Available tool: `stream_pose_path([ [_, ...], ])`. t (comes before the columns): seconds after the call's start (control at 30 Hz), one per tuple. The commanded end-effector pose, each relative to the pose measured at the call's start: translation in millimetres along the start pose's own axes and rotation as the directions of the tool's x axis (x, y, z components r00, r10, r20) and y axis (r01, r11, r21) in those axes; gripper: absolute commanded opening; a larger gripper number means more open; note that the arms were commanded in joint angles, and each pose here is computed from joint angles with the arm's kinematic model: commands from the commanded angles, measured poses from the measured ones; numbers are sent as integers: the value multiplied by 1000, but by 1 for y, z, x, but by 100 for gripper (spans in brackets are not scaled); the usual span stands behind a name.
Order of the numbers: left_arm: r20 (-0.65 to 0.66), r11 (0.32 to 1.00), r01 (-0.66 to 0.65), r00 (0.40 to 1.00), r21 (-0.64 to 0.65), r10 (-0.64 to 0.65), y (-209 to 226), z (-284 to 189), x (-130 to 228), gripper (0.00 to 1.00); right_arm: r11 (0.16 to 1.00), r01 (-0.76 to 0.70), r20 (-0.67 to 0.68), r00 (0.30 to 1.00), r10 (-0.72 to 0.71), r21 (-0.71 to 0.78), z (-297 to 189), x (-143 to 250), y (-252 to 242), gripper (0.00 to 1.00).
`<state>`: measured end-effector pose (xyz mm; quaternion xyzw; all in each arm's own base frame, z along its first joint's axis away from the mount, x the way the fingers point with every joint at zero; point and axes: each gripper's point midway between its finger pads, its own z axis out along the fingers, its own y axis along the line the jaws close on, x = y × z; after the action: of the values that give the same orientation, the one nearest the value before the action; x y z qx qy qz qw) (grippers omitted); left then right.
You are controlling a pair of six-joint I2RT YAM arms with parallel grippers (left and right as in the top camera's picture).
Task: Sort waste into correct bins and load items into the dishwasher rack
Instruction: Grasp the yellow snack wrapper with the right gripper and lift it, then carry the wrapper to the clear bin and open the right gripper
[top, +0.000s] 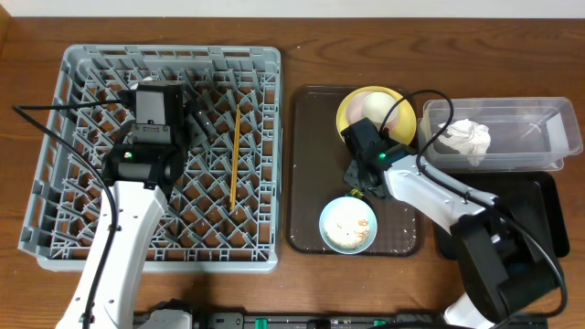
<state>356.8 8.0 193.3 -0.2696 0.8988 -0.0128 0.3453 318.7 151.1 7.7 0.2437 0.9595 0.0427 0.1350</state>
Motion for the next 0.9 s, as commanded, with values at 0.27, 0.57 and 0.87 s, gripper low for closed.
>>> stream_pose_path([
  [0.27, 11, 1000, 3, 1000, 4, -3, -1, -2, -4, 91, 988, 37, 389, 921, 24, -149, -114, -75, 9, 2],
  [0.57, 11, 1000, 3, 1000, 4, -3, -1, -2, -4, 91, 952, -255, 679, 671, 299, -168, -198, -164, -82, 2],
  [0.87, 11, 1000, 3, 1000, 4, -3, -1, -2, -4, 91, 824, -539, 746, 473, 468, -175, -208, -214, -191, 1],
])
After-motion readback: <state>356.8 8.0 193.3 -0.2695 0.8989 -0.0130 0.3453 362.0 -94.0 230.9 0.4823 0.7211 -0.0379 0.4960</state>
